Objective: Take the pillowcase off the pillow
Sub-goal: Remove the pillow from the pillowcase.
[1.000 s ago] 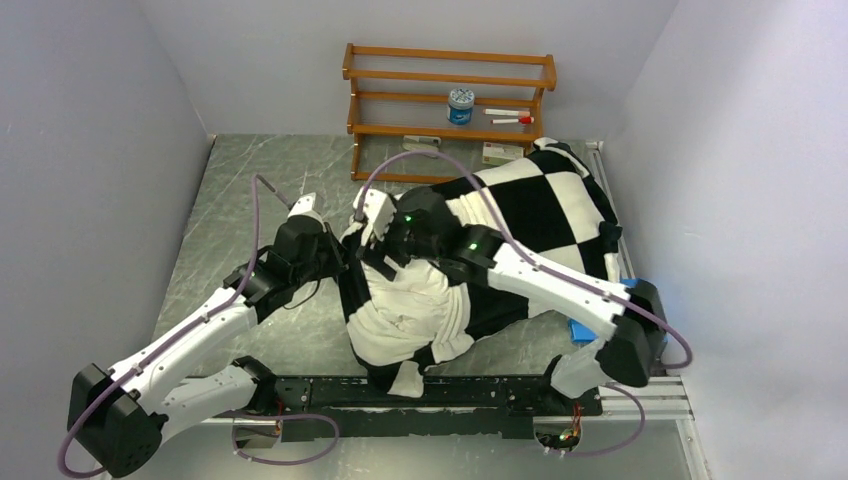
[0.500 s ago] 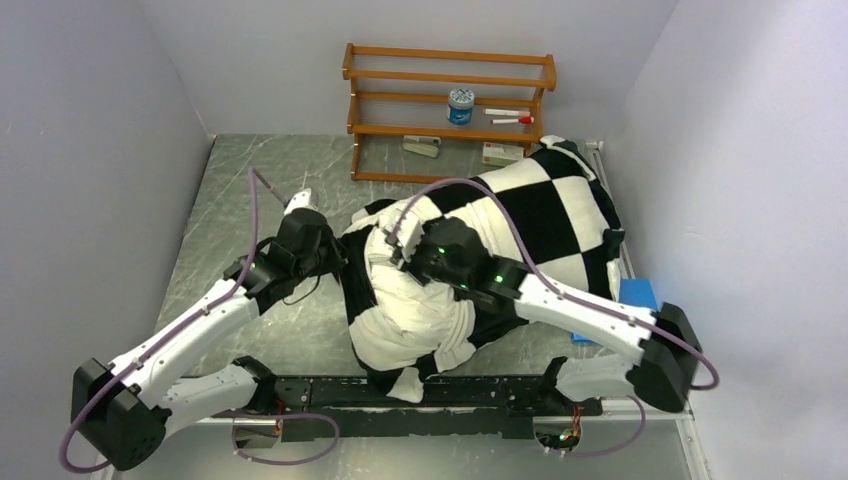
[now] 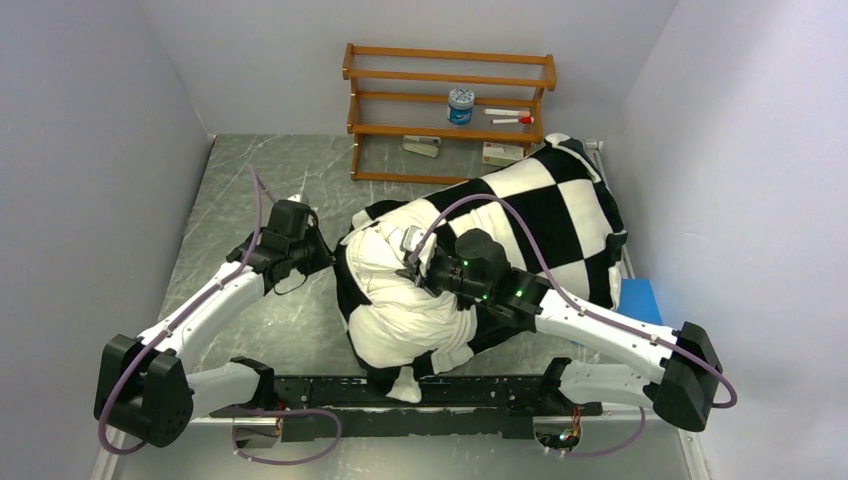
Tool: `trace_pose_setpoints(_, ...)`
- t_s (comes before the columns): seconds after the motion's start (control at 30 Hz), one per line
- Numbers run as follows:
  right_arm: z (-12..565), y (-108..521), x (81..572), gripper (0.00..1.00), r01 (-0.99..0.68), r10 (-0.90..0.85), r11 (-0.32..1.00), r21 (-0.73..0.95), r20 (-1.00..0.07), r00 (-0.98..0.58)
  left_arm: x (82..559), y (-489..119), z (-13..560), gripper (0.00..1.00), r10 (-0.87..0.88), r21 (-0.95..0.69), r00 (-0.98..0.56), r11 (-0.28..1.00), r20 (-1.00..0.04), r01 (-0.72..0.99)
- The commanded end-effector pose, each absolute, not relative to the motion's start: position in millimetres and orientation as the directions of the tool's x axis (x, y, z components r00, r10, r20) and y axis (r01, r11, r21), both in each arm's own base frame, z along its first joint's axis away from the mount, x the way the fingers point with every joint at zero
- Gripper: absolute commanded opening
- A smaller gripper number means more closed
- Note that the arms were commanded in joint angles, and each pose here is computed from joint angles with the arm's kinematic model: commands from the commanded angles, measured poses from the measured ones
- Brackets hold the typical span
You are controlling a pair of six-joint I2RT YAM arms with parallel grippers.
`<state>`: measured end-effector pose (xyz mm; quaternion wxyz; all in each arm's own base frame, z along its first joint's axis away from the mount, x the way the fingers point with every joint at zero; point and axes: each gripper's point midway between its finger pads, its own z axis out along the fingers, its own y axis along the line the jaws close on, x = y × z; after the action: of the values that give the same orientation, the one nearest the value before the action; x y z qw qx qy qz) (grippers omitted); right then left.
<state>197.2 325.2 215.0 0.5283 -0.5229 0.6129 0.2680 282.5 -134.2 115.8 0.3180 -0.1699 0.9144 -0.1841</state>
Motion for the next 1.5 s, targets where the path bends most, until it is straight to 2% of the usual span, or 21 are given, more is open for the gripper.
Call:
trace_pose_setpoints(0.0, 206, 312, 183, 0.0, -0.935, -0.377, 0.315, -0.164, -0.926, 0.036, 268, -98, 63, 0.05, -0.394, -0.294, -0.778, 0.915, -0.489, -0.278)
trace_pose_setpoints(0.17, 239, 311, 195, 0.0, -0.894, -0.252, 0.419, -0.16, -0.966, 0.055, 247, -88, 27, 0.05, -0.431, -0.242, -0.796, 0.902, -0.426, -0.358)
trace_pose_setpoints(0.3, 246, 312, 209, 0.0, -0.859, -0.213, 0.496, -0.127, -0.977, 0.021, 249, -99, 27, 0.05, -0.435, -0.297, -0.8, 0.895, -0.413, -0.333)
trace_pose_setpoints(0.47, 243, 308, 261, 0.0, -0.677, -0.233, 0.733, -0.071, -0.96, -0.152, 240, -115, 36, 0.05, -0.418, -0.391, -0.818, 0.882, -0.395, -0.262)
trace_pose_setpoints(0.6, 257, 323, 300, 0.0, -0.566, -0.184, 0.824, 0.004, -0.944, -0.275, 211, -109, 29, 0.05, -0.442, -0.389, -0.825, 0.871, -0.353, -0.3)
trace_pose_setpoints(0.7, 249, 353, 321, 0.02, -0.582, -0.19, 0.809, 0.079, -0.903, -0.386, 199, -107, 37, 0.05, -0.486, -0.418, -0.801, 0.846, -0.349, -0.331)
trace_pose_setpoints(0.73, 253, 365, 324, 0.05, -0.622, -0.218, 0.779, 0.085, -0.893, -0.394, 197, -108, 43, 0.11, -0.497, -0.437, -0.793, 0.836, -0.352, -0.331)
trace_pose_setpoints(0.8, 246, 376, 326, 0.13, -0.644, -0.276, 0.76, 0.086, -0.854, -0.44, 196, -113, 61, 0.3, -0.518, -0.496, -0.773, 0.811, -0.365, -0.309)
trace_pose_setpoints(0.9, 244, 375, 318, 0.37, -0.661, -0.317, 0.743, 0.1, -0.818, -0.48, 195, -119, 90, 0.54, -0.549, -0.568, -0.748, 0.773, -0.373, -0.284)
trace_pose_setpoints(0.93, 247, 373, 312, 0.5, -0.671, -0.314, 0.733, 0.113, -0.819, -0.48, 194, -121, 98, 0.59, -0.558, -0.59, -0.739, 0.76, -0.377, -0.274)
trace_pose_setpoints(0.97, 250, 369, 306, 0.88, -0.677, -0.306, 0.725, 0.127, -0.822, -0.481, 193, -124, 106, 0.62, -0.564, -0.614, -0.735, 0.746, -0.376, -0.259)
trace_pose_setpoints(1.0, 254, 366, 299, 0.98, -0.684, -0.296, 0.716, 0.138, -0.827, -0.478, 191, -127, 113, 0.63, -0.566, -0.637, -0.735, 0.732, -0.372, -0.242)
trace_pose_setpoints(1.17, 276, 348, 253, 1.0, -0.751, -0.225, 0.62, 0.229, -0.864, -0.45, 177, -143, 130, 0.65, -0.532, -0.709, -0.775, 0.687, -0.342, -0.159)
trace_pose_setpoints(1.23, 273, 336, 234, 1.0, -0.727, -0.184, 0.61, 0.316, -0.835, -0.518, 170, -147, 131, 0.65, -0.507, -0.719, -0.795, 0.682, -0.332, -0.135)
trace_pose_setpoints(1.33, 266, 333, 203, 1.0, -0.755, -0.199, 0.512, 0.41, -0.798, -0.569, 162, -154, 130, 0.67, -0.471, -0.738, -0.824, 0.668, -0.315, -0.099)
trace_pose_setpoints(1.4, 262, 328, 193, 1.0, -0.747, -0.172, 0.5, 0.437, -0.796, -0.58, 158, -160, 132, 0.67, -0.457, -0.762, -0.837, 0.642, -0.301, -0.077)
trace_pose_setpoints(1.47, 248, 322, 194, 1.0, -0.716, -0.17, 0.544, 0.437, -0.779, -0.604, 155, -165, 134, 0.67, -0.444, -0.782, -0.846, 0.621, -0.295, -0.053)
